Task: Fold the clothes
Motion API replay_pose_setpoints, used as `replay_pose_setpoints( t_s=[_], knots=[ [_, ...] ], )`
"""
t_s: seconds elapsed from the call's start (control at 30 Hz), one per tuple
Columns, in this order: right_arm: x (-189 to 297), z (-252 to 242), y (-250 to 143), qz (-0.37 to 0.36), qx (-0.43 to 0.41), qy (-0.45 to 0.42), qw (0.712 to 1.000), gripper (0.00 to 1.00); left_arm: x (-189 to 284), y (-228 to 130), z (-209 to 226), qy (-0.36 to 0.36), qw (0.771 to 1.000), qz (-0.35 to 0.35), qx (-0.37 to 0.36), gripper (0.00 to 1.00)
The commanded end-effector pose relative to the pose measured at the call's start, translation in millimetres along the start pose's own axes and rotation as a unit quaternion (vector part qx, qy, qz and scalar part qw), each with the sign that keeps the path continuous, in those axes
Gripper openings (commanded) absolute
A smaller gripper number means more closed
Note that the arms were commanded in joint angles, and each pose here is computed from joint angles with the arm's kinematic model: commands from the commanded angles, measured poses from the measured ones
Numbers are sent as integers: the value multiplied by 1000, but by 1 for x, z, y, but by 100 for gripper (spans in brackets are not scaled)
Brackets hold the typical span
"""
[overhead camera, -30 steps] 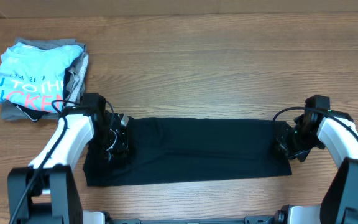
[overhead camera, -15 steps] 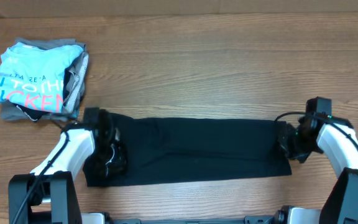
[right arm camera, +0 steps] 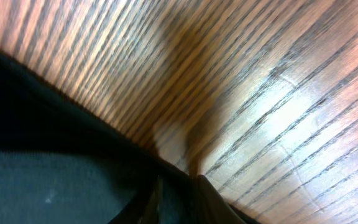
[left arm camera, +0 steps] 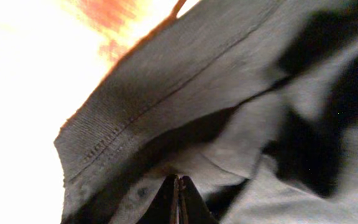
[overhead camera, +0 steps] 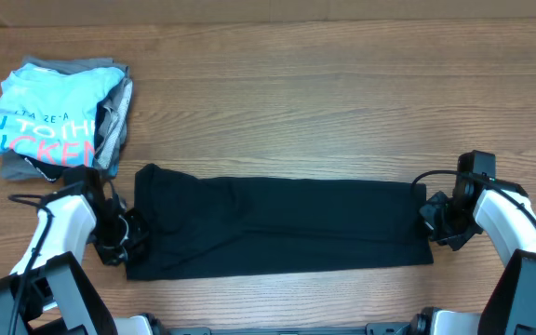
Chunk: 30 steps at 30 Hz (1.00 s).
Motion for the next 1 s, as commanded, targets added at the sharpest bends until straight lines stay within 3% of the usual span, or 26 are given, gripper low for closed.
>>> replay_pose_setpoints(
  t_s=[0.0,0.1,0.23,0.3,0.37,0.5,0.73,0.97],
  knots=[
    [12,12,0,19,54,48,997,24,27,15,-13,-21,998,-23,-48,4],
    [32,28,1,26,107,106,988,29,52,21,-27,-58,994,-39,-84,5],
    [56,44,4,19,147,163,976,42,75,24,-57,-126,977,-65,-157,14],
    [60,48,4,22,149,183,972,34,72,20,-71,-138,969,-65,-196,17],
    [59,50,2,28,151,187,970,21,65,14,-80,-130,964,-56,-225,8],
    [52,56,-3,27,167,189,967,13,40,5,-92,-119,958,-55,-257,4],
    [7,74,-10,10,179,203,963,9,-15,9,-51,-16,989,-98,-114,4],
    [-47,61,10,-24,81,120,989,6,-26,19,-48,-28,984,-147,-101,4]
  ],
)
Point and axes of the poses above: each gripper's point midway between its finger pads, its own x axis back along the fingers, its own z axis along the line the jaws close on, y = z × x, the point moved 7 cm from there along x, back along the fingers
